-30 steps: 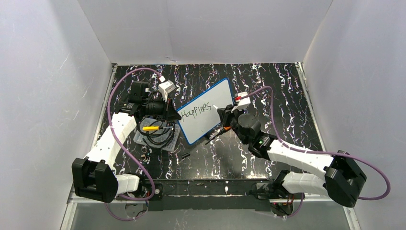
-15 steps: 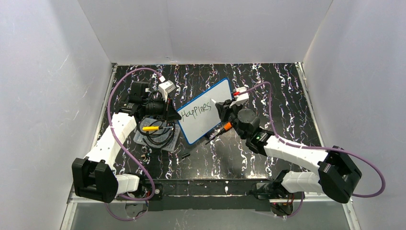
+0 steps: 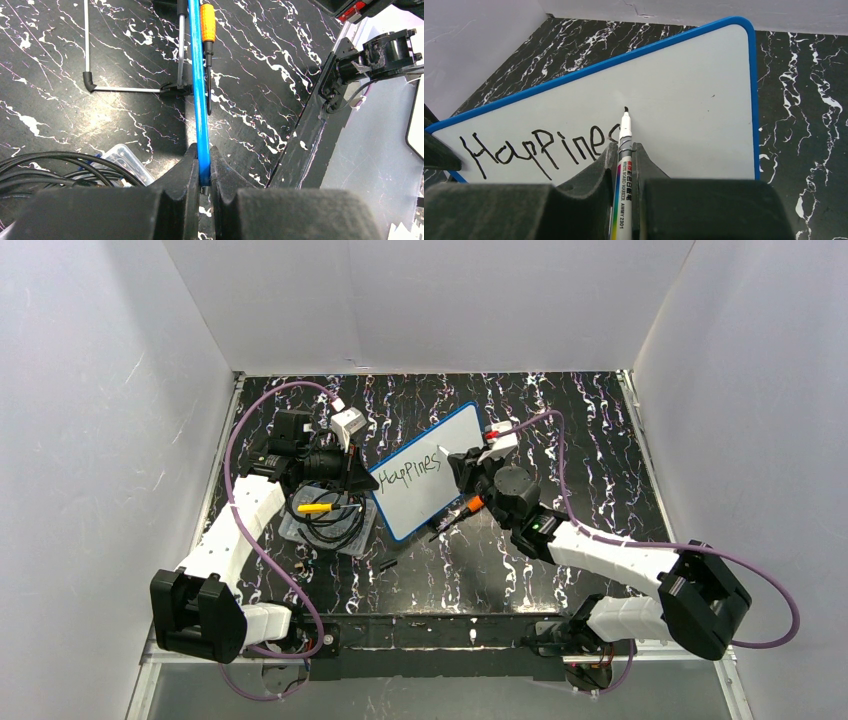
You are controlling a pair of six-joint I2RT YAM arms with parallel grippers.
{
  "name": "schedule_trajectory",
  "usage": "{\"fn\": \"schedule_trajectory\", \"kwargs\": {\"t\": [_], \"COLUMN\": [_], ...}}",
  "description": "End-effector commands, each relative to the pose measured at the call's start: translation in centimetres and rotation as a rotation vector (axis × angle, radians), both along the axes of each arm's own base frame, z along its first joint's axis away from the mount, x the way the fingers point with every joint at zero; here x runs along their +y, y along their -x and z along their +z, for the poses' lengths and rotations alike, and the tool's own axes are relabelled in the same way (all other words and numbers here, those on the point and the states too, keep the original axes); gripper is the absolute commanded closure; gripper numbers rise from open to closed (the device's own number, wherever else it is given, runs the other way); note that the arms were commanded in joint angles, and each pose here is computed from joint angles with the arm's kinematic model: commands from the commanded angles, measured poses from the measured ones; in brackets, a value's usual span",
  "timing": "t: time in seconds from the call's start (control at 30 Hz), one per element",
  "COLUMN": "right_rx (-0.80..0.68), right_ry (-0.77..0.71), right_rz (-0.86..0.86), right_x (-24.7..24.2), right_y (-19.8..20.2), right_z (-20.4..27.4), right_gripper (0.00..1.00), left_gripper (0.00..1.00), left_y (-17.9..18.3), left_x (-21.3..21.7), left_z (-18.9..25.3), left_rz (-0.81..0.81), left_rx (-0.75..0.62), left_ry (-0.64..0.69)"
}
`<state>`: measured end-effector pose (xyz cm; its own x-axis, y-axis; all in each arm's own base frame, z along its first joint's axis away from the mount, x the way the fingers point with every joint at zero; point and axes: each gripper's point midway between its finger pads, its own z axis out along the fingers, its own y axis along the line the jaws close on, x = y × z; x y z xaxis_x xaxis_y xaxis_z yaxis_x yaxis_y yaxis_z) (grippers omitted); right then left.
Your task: Write a sentence on the whiteboard
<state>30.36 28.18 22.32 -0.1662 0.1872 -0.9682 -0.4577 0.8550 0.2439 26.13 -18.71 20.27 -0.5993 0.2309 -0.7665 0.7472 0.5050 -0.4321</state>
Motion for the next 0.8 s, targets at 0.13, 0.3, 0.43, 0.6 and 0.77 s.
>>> {"fn": "schedule_trajectory", "kwargs": {"t": [0.13,0.3,0.43,0.6,0.77], "right_rx": [0.044,0.045,0.042,0.043,0.041], "right_ry": [-0.042,-0.032,-0.025,-0.006,0.008], "right_rz": [0.025,0.017,-0.008,-0.078,-0.102], "right_x": [-0.3,-0.4,-0.7,-1.8,-2.5], "right_y": [1.1,1.0,0.6,0.1,0.0], "right_z": [-1.1,-1.3,-1.3,-1.6,-1.7], "right_gripper": [0.99,0.99,0.99,0.99,0.99], "left_gripper": [1.00,1.00,1.00,1.00,1.00], "left_y": [1.8,1.8,1.8,1.9,1.9], "left_x": [-1.2,-1.3,-1.3,-1.2,-1.2], "left_z": [2.5,2.4,2.4,2.4,2.5], "left_rz": [-0.088,-0.089,-0.088,-0.087,-0.087], "left_rx": [-0.024,-0.021,-0.022,-0.020,-0.025], "left_ry": [0.095,0.095,0.094,0.093,0.094]}}
